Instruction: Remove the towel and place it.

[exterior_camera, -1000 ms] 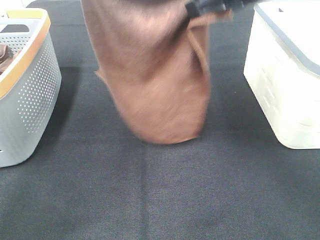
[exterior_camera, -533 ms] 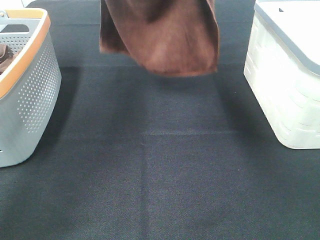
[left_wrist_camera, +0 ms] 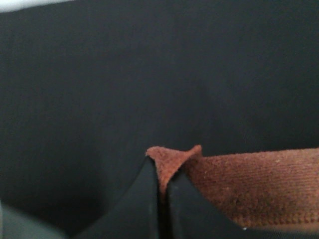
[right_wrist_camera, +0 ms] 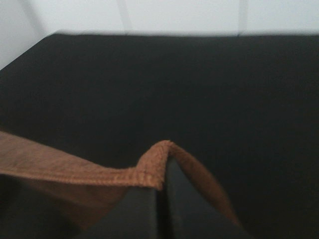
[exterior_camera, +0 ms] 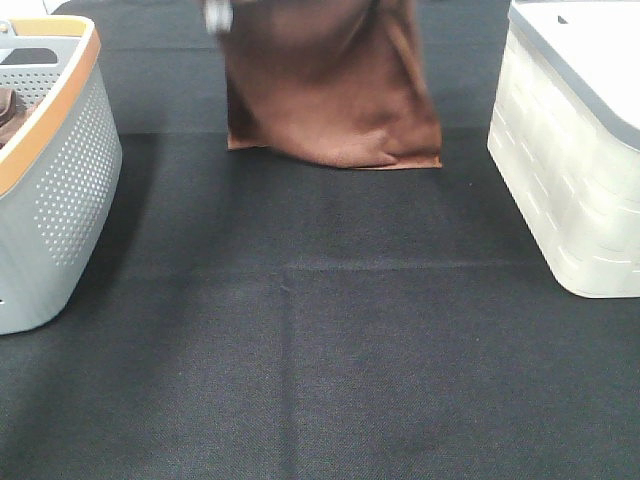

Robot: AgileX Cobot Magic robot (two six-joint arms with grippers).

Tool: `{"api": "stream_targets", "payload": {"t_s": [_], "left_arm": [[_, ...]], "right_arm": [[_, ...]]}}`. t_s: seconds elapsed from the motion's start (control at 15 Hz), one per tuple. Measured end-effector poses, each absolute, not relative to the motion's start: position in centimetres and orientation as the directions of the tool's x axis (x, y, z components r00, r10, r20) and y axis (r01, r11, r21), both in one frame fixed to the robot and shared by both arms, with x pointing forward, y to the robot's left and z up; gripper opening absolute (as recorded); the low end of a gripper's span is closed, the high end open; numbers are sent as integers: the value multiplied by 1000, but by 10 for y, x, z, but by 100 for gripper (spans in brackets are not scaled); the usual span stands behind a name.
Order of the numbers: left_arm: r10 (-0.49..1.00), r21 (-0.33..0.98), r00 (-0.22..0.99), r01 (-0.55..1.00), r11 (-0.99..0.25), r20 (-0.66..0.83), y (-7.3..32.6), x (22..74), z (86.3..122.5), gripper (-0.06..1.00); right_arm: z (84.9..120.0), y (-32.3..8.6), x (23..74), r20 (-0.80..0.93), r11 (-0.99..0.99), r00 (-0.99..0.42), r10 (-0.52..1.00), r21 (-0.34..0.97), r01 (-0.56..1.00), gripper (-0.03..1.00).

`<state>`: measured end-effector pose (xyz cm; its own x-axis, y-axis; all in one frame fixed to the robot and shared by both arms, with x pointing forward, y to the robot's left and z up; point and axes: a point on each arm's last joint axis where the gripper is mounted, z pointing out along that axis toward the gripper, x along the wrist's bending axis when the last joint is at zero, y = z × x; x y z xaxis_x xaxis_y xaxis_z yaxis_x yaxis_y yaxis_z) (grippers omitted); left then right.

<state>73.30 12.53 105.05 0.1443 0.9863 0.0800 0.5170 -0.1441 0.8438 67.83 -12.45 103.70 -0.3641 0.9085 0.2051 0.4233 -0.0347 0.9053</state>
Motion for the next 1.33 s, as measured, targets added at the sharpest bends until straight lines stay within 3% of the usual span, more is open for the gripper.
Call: {"api": "stream_targets", "payload": {"t_s": [0.13,0.33,0.67,0.87,1.13,1.33], "left_arm": [[985,788,135,592,-168,109,127,730,1038,0],[976,583,188,783,-218,113,126,712,1017,0],[959,400,255,871,-284,126,129,696,1008,0],[953,281,266,912,-298,147,134,686,1004,0],[951,232,291,922,-309,109,131,679,1000,0],[941,101,324,938,-333,93,129,659,968,0]], "right_arm": [[1024,-125,680,275,-52,-400,874,873,486,0],[990,-125,667,350,-16,-438,828,796,606,0],[951,-133,638,375,37,-415,829,703,710,0],[960,-133,621,385,70,-461,799,703,708,0],[954,-141,593,411,89,-454,791,657,749,0],[938,-139,571,492,128,-469,734,578,806,0]]}}
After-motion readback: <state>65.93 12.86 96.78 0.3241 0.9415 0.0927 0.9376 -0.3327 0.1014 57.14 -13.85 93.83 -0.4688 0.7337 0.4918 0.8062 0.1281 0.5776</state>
